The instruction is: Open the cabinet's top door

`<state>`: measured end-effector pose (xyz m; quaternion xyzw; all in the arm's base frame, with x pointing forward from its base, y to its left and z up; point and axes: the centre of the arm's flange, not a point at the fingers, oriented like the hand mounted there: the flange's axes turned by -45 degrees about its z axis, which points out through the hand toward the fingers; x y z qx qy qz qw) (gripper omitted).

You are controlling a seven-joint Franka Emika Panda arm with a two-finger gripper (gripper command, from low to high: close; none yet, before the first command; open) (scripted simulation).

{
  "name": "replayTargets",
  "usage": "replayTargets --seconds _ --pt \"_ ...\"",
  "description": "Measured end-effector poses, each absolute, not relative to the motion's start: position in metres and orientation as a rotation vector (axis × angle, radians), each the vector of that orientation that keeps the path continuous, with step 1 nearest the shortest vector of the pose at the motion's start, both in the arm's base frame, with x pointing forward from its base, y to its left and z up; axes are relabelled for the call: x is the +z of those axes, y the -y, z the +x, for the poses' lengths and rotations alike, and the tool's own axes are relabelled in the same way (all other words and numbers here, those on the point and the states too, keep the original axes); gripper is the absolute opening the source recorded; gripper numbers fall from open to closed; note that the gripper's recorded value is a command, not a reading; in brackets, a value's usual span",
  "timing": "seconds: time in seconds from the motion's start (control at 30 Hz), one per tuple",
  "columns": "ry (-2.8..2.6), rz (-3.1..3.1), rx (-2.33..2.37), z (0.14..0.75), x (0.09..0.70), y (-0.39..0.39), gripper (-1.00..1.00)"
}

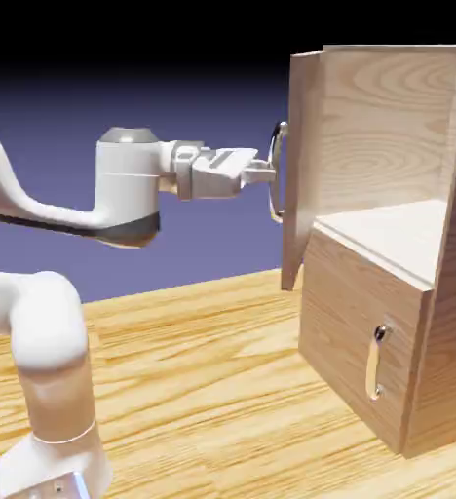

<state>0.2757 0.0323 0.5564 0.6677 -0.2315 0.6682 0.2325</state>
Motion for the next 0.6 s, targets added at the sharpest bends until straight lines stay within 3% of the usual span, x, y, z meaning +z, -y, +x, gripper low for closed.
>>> replayTargets --seconds 0.6 --pt "0.949 1.546 1.546 0.24 0.556 -0.175 -1.0"
